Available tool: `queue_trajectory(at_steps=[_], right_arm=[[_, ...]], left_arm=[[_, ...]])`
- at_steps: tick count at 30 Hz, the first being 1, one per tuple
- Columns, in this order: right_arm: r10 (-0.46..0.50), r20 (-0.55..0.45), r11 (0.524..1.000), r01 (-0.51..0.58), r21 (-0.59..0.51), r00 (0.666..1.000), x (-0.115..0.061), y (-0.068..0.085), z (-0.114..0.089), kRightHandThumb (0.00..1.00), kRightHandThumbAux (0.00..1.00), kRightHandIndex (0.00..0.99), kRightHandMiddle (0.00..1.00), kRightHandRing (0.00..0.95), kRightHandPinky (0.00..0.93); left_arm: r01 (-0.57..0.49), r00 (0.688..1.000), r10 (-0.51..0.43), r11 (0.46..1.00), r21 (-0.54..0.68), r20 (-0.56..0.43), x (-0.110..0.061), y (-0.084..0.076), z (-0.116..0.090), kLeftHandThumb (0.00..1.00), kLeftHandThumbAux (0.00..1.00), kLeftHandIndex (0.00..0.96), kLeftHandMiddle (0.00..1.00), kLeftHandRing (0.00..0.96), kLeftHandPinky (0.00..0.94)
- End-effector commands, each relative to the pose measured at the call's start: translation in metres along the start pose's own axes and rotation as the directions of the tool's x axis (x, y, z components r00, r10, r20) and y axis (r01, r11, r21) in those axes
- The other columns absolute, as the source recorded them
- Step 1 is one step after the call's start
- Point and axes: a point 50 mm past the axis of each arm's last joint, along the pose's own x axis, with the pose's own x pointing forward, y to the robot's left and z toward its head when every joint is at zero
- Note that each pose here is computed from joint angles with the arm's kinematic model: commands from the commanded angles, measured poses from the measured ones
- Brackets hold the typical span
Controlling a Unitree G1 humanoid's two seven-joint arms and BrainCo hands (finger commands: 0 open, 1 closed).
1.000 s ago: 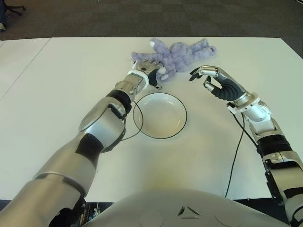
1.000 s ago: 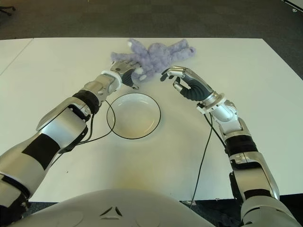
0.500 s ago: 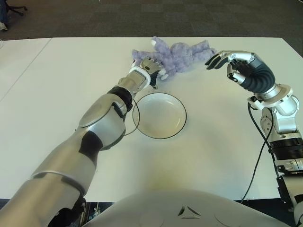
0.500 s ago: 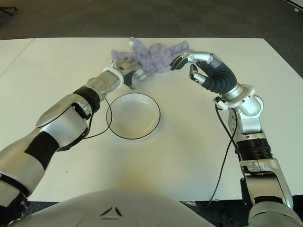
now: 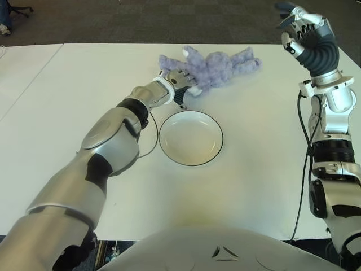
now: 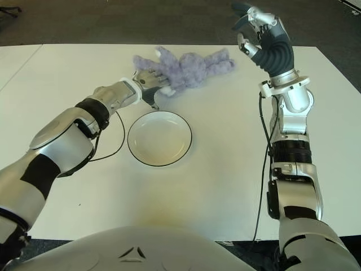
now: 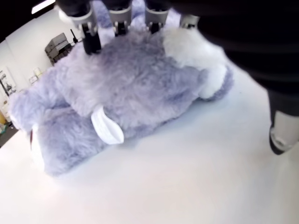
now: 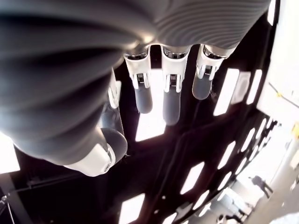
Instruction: Put the doll into the plate.
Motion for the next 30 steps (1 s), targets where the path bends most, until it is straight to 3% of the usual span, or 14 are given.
queue_trajectory(at_steps=[1,9,17,30], right_arm=[[-0.011,-0.015,1.000,0.011,0.011,1.000,0.000,0.000,-0.007,0.420,0.542,0.053,0.004,0.000,0.000],[-0.033,-0.050,0.999,0.035,0.027,0.998,0.004,-0.003,-0.014,0.488,0.521,0.041,0.000,0.000,0.000],[-0.062,-0.068,0.998,0.064,0.030,0.996,0.007,-0.004,-0.018,0.539,0.471,0.054,0.000,0.000,0.000],[-0.052,-0.064,0.997,0.056,0.052,0.997,0.010,0.002,-0.019,0.522,0.436,0.054,0.000,0.000,0.000]], left_arm=[[0.071,0.991,-0.069,0.997,-0.010,0.114,-0.007,-0.035,0.020,0.000,0.440,0.013,0.000,0.000,0.000],[-0.004,0.977,0.008,1.000,-0.017,0.211,-0.012,-0.026,0.033,0.000,0.450,0.000,0.000,0.000,0.000],[-0.107,0.952,0.111,0.994,-0.028,0.284,-0.032,-0.013,0.043,0.000,0.431,0.000,0.000,0.000,0.000],[-0.186,0.927,0.190,0.982,-0.041,0.324,-0.060,0.009,0.052,0.000,0.376,0.000,0.000,0.000,0.000]])
